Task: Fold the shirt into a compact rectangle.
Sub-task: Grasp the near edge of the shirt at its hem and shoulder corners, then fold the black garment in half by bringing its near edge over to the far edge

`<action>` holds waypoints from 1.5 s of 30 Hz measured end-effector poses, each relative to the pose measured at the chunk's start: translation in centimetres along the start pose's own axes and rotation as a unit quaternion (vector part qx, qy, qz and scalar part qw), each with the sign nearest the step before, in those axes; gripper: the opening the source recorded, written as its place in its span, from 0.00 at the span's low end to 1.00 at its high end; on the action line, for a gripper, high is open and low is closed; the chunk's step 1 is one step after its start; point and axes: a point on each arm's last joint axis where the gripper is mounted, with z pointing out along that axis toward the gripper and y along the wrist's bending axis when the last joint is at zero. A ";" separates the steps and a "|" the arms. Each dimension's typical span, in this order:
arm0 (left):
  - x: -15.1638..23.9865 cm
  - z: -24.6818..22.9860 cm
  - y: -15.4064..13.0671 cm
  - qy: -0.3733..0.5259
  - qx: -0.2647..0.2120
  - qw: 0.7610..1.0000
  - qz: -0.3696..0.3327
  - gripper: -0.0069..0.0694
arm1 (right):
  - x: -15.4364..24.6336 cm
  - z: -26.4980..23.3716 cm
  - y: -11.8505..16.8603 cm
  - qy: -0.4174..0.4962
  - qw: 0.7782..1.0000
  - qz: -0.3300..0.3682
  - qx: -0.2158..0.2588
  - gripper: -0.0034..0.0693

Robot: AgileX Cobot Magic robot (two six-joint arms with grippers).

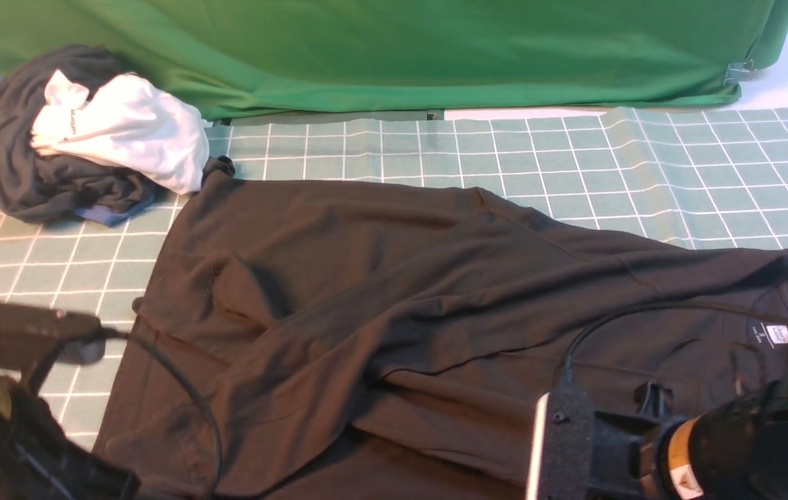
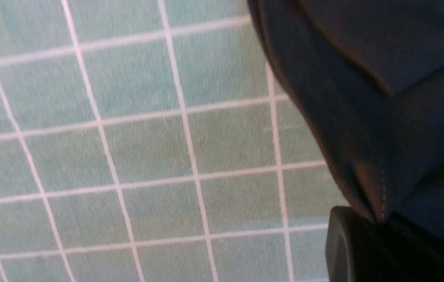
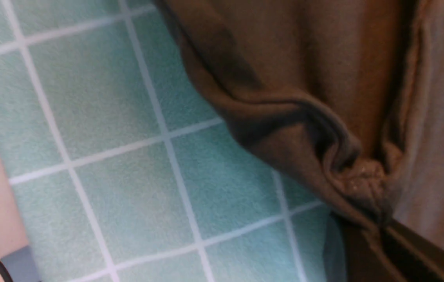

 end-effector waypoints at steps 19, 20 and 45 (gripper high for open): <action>-12.6 -5.0 2.3 -0.197 0.018 0.976 -0.089 0.11 | -2.6 -4.4 -10.9 -0.009 0.990 0.057 0.130 0.08; -13.2 -4.9 2.5 -0.200 0.018 0.975 -0.092 0.11 | -2.6 -4.3 -11.3 -0.007 0.990 0.059 0.130 0.08; -28.8 5.7 7.4 -0.164 0.038 0.971 -0.171 0.11 | -6.4 6.3 -25.3 -0.016 0.980 0.100 0.172 0.10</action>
